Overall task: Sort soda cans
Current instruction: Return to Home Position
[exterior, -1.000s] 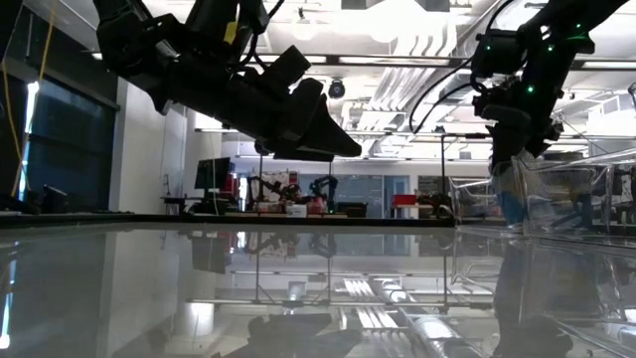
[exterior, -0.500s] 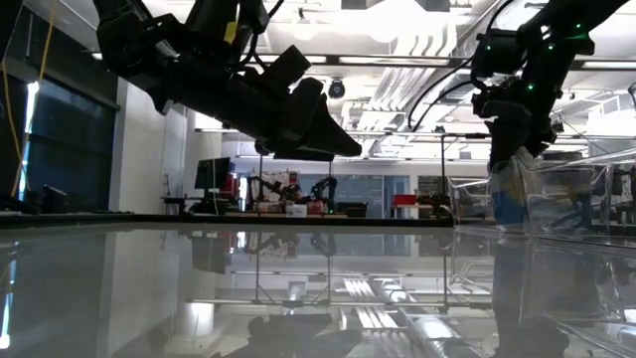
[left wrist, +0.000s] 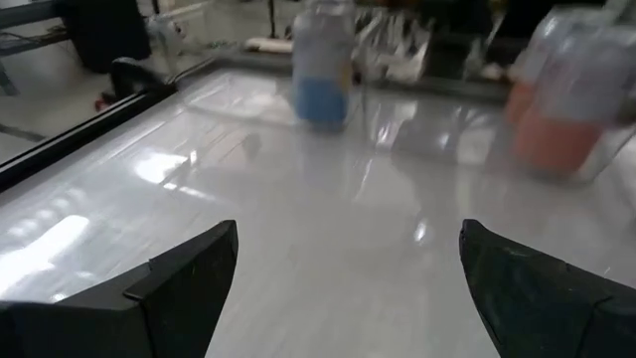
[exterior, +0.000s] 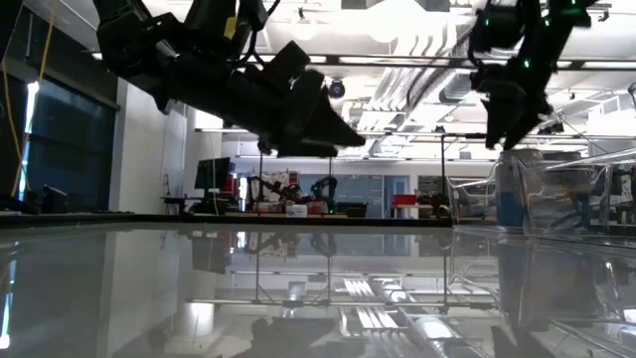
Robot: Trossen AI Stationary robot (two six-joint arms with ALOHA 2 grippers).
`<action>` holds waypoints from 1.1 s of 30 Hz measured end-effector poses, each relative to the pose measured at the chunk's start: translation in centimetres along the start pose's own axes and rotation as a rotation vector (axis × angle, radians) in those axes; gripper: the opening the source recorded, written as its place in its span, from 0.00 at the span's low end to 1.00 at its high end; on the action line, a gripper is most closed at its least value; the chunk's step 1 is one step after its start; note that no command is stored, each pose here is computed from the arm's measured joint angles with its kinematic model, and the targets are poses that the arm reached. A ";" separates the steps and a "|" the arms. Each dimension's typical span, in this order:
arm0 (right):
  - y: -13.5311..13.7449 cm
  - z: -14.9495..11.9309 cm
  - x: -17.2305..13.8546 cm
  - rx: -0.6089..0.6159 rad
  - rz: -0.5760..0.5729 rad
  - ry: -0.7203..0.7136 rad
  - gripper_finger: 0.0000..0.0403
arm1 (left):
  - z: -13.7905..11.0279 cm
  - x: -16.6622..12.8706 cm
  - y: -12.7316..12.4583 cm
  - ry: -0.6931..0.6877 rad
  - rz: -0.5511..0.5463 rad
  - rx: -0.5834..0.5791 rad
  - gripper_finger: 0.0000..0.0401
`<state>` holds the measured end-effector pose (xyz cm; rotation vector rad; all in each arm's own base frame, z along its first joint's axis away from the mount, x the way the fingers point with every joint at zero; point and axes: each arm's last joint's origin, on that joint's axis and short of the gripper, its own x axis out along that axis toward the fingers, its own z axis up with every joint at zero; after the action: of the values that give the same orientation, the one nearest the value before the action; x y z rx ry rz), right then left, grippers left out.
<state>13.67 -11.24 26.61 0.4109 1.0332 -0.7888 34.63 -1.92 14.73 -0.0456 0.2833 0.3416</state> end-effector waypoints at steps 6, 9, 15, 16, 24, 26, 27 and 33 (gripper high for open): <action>-0.1 0.5 -4.5 -0.077 -0.019 -0.162 0.86 | 1.7 -0.3 0.9 -0.059 -0.031 -0.047 0.90; -0.4 -1.5 -7.4 -0.071 0.014 -0.275 0.86 | 3.4 -1.1 1.6 -0.080 -0.044 -0.050 0.90; -1.5 -7.8 -12.6 0.054 0.399 -0.710 0.86 | 6.8 -4.4 4.0 -0.203 -0.078 -0.103 0.90; -1.6 -8.8 -12.8 0.058 0.488 -0.794 0.86 | 7.1 -5.0 4.5 -0.229 -0.071 -0.117 0.90; 0.0 -11.2 -6.2 0.044 0.835 -1.004 0.86 | 6.7 -10.3 7.4 -0.320 0.029 -0.217 0.90; 1.0 -10.3 -4.7 -0.009 0.923 -1.091 0.86 | 6.2 -11.2 7.6 -0.329 0.044 -0.234 0.90; 1.5 -10.1 -3.7 -0.017 0.951 -1.119 0.86 | 5.8 -11.7 7.7 -0.329 0.053 -0.239 0.90; 2.3 -11.0 -1.0 -0.062 0.975 -1.183 0.86 | 3.7 -13.3 8.1 -0.318 0.075 -0.284 0.90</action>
<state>8.51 -2.26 22.17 0.2631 -0.2929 -0.0162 20.86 1.74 22.01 -0.2582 -0.0804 0.4555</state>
